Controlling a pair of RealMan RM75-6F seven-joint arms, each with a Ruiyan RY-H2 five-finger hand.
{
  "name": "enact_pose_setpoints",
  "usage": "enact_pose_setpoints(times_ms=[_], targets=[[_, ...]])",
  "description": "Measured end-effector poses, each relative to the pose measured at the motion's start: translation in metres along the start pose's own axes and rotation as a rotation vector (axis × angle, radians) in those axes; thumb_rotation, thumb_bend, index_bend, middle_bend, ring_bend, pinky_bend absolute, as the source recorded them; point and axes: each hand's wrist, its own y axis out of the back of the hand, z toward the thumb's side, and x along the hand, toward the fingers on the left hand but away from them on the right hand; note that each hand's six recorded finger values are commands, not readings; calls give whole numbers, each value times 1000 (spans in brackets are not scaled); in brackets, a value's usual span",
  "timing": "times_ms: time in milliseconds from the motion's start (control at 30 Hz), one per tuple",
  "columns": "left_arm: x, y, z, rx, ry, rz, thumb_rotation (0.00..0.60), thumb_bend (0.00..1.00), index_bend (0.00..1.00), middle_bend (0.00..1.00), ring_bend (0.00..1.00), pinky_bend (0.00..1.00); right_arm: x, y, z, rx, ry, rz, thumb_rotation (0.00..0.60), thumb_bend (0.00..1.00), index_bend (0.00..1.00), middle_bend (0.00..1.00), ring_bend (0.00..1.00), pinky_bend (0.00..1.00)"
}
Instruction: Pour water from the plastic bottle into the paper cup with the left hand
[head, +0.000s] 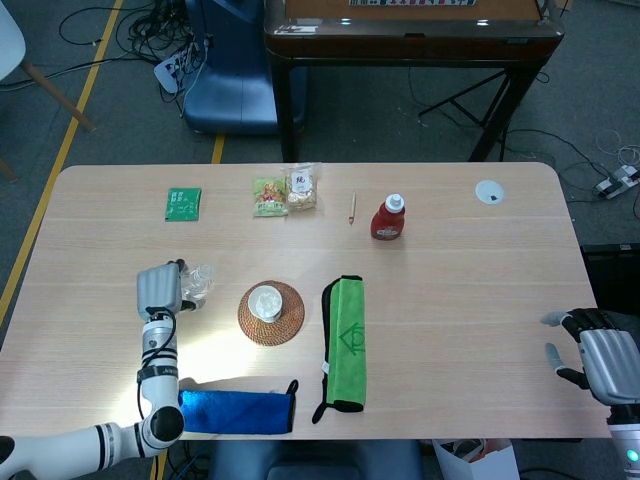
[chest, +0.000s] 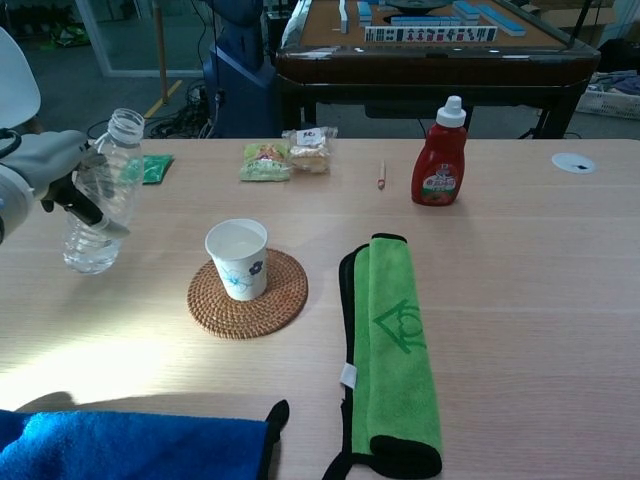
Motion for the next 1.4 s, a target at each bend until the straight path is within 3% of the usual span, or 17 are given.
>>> enact_pose_setpoints(times_ms=[267, 800, 1200, 1400], targets=[[3, -8, -15, -228, 2, -9, 600, 47, 647, 756, 501, 514, 0, 1, -1, -3, -2, -3, 600, 447, 390, 405, 288, 257], [12, -23, -48, -448, 49, -79, 600, 46, 600, 683, 464, 514, -1, -3, -2, -4, -7, 15, 600, 447, 391, 404, 288, 257], [12, -30, -62, -494, 42, -108, 600, 47, 508, 509, 349, 428, -1, -5, 0, -9, -1, 21, 600, 447, 391, 406, 288, 257], [13, -32, -66, -501, 28, -115, 600, 47, 465, 303, 195, 382, -2, -6, -1, -14, -3, 28, 600, 447, 391, 406, 288, 257]])
